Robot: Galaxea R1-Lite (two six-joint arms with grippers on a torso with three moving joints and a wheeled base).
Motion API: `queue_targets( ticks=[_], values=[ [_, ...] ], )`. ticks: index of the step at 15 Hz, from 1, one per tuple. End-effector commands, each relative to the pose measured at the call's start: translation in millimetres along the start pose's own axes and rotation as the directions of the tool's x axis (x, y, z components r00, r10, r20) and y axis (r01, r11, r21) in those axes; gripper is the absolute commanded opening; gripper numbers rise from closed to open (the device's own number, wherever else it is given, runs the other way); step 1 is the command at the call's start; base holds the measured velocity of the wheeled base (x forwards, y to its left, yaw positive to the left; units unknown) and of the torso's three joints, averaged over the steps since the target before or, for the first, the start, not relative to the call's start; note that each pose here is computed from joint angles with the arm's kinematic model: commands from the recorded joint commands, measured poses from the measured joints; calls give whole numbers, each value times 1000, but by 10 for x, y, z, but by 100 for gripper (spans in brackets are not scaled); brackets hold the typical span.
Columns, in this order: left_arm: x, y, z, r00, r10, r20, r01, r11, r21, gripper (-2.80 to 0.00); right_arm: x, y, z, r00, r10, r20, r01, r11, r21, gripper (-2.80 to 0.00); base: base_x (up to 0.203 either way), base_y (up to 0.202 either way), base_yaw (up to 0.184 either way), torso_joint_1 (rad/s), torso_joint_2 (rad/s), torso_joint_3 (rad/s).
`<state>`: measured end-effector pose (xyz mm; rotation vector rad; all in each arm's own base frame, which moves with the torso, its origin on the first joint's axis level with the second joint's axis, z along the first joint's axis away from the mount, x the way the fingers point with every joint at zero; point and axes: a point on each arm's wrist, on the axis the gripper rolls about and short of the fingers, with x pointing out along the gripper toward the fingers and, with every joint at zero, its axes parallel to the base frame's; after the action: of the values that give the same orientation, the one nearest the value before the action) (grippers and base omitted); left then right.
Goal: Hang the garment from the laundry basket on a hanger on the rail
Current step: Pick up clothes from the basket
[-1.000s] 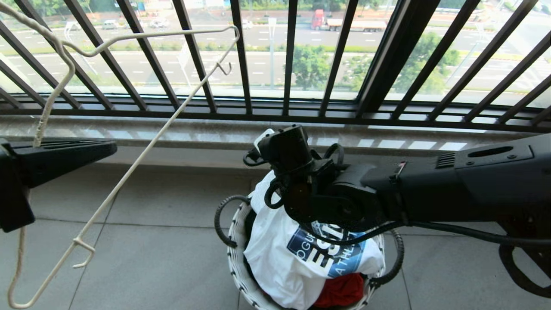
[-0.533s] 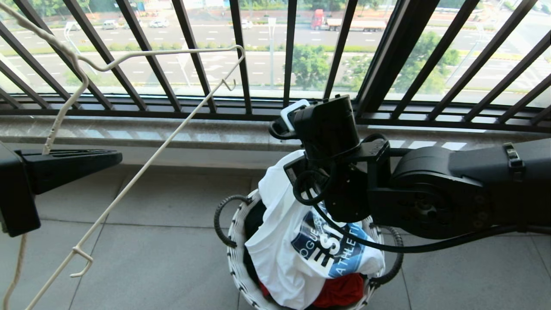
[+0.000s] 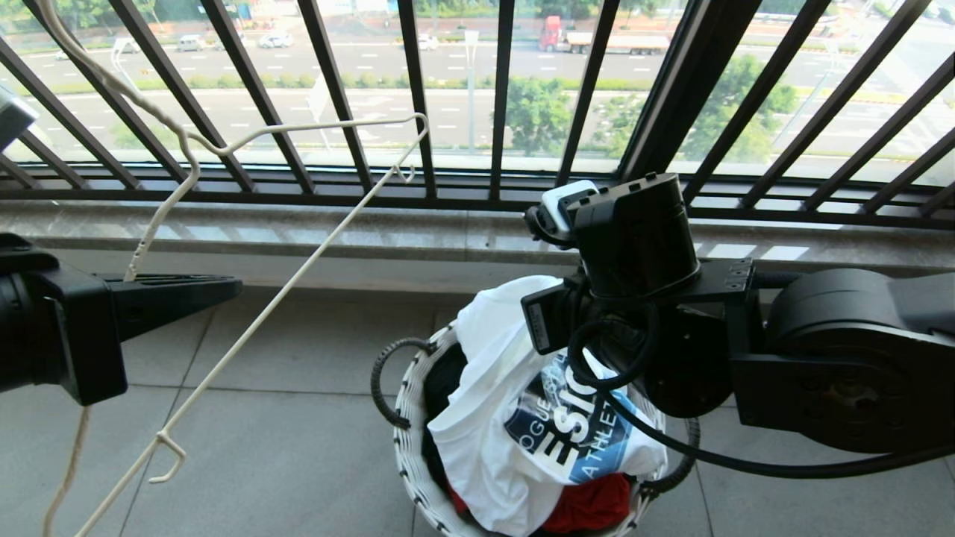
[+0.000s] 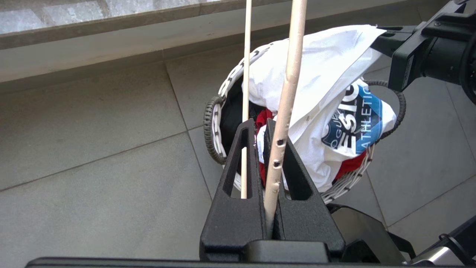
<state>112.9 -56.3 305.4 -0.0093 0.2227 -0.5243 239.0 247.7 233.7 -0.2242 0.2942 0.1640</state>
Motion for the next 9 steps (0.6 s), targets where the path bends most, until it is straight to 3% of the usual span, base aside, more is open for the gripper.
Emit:
queue_targets(
  ticks=[1, 9],
  values=[
    [90, 8, 3, 1000, 0, 13, 1, 1000, -22, -280, 31, -43, -10, 1000, -1, -6, 1, 1000, 5, -280, 0, 0, 0, 0, 0, 0],
    [150, 28, -22, 1000, 8, 3, -8, 1000, -25, -280, 134, -12, -55, 1000, 11, -26, -11, 1000, 3, -280, 0, 0, 0, 0, 0, 0]
  ],
)
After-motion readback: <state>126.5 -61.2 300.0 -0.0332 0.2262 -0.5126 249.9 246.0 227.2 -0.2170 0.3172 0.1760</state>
